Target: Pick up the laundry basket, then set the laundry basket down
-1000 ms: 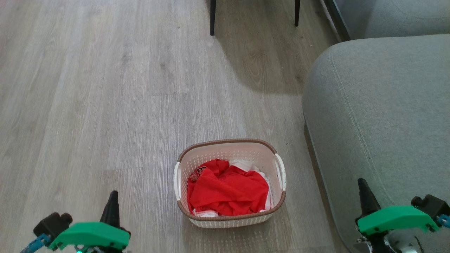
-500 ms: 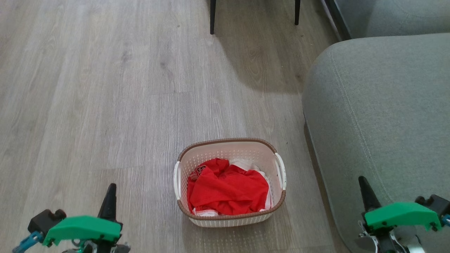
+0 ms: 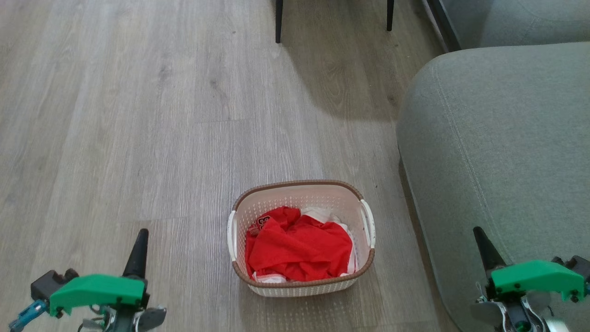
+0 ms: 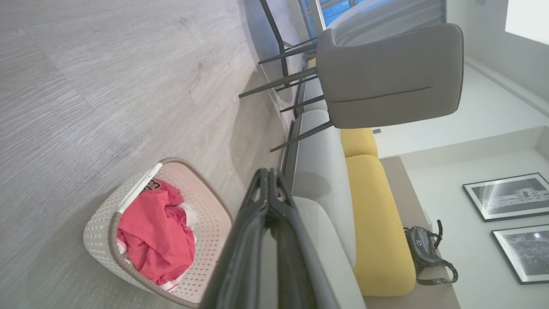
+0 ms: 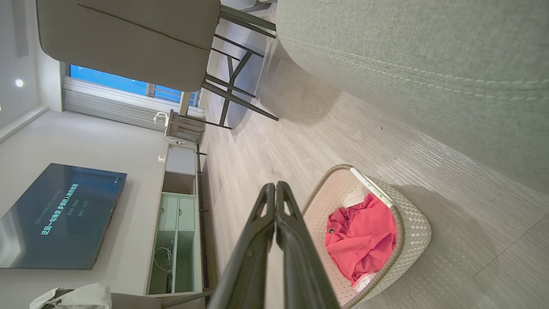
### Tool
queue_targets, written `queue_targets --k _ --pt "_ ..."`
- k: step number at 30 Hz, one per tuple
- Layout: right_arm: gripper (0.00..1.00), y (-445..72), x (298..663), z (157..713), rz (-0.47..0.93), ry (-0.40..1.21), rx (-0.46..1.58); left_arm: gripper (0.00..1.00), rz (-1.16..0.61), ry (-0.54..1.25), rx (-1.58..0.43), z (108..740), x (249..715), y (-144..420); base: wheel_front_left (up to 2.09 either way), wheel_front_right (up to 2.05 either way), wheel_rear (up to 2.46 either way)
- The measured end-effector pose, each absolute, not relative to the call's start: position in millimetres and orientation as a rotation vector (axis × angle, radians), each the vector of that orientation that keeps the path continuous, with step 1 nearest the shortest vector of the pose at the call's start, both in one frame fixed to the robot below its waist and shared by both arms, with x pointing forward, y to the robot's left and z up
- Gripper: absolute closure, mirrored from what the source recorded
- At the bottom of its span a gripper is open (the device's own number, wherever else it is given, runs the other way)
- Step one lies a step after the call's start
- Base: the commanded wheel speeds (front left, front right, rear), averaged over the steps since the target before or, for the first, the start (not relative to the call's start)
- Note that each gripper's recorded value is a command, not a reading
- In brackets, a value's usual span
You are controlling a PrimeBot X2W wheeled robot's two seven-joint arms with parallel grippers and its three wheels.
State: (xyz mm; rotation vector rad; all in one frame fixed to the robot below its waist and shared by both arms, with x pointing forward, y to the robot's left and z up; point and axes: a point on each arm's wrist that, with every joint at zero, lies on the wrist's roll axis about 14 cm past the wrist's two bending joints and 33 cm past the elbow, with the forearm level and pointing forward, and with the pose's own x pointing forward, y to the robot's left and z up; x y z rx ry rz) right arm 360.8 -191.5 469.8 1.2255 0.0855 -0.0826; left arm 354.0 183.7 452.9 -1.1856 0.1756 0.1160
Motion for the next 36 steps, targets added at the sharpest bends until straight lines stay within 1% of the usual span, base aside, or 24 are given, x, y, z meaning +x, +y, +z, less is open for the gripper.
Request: queue_targets --k 9,31,36 --pt "1.0 -196 366 473 -0.087 0.074 1.333 1.0 0.11 0.18 -1.3 453 356 183 0.0 0.0 0.0" --pt "1.0 -204 370 474 -0.096 0.056 1.572 1.0 0.066 0.11 -1.556 472 371 189 0.0 0.0 0.0" --pt "1.0 -204 374 479 -0.085 0.044 1.582 1.0 0.055 0.088 -1.569 478 375 191 0.0 0.0 0.0"
